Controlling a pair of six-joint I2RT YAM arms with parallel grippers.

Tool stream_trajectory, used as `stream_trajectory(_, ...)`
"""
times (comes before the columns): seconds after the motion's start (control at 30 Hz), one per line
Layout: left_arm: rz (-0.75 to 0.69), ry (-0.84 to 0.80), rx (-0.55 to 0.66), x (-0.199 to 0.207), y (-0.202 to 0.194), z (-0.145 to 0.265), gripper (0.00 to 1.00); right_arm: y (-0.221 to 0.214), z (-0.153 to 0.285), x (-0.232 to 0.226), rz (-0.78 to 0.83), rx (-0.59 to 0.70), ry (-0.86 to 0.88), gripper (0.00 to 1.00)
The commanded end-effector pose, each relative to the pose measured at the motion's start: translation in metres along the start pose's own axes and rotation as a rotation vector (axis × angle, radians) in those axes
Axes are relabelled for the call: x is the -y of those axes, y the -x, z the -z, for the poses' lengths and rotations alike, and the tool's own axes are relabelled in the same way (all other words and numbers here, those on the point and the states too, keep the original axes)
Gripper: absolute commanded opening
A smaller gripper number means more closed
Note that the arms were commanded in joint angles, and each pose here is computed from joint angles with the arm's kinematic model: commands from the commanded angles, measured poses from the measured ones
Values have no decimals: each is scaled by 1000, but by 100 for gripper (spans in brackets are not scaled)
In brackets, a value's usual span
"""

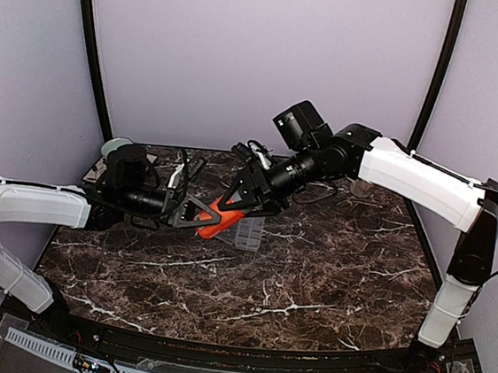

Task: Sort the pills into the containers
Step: Pass from the right arm to the left

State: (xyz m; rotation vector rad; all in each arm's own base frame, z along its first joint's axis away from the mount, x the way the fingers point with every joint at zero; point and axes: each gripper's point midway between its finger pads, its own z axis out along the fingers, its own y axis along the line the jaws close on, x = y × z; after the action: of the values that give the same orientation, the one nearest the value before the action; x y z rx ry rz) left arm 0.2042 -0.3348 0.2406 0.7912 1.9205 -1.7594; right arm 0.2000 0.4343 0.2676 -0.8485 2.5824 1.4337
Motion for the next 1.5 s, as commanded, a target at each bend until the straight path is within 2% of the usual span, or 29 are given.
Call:
stream_trajectory(0.0, -31, -50, -11, 9, -1, 1, 79, 15, -2, -2, 26, 43, 33, 21)
stream_trajectory(0.03, -30, -54, -12, 9, 0, 0, 75, 15, -2, -1, 23, 43, 32, 21)
stream_trajectory(0.3, -30, -53, -4, 9, 3, 2, 69, 15, -3, 1, 17, 39, 32, 21)
stream_trajectory(0.47, -33, -54, 3, 10, 5, 4, 61, 13, -5, 3, 18, 36, 32, 23)
stream_trajectory(0.53, -34, -55, 3, 10, 4, 4, 52, 14, -5, 3, 20, 38, 32, 26)
stream_trajectory(0.57, -33, -57, 1, 10, 4, 5, 45, 14, -5, 3, 21, 38, 33, 28)
stream_trajectory(0.77, -35, -58, -1, 11, 5, 4, 20, 13, -4, 4, 27, 37, 23, 46)
stream_trajectory(0.93, -35, -54, -2, 10, 5, 4, 1, 12, -4, 5, 29, 37, 20, 52)
stream_trajectory(1.27, -41, -53, 0, 12, 4, 6, 0, 9, -3, 9, 31, 37, 3, 65)
stream_trajectory(1.47, -48, -45, 3, 12, 4, 7, 0, 9, -1, 10, 31, 40, -1, 66)
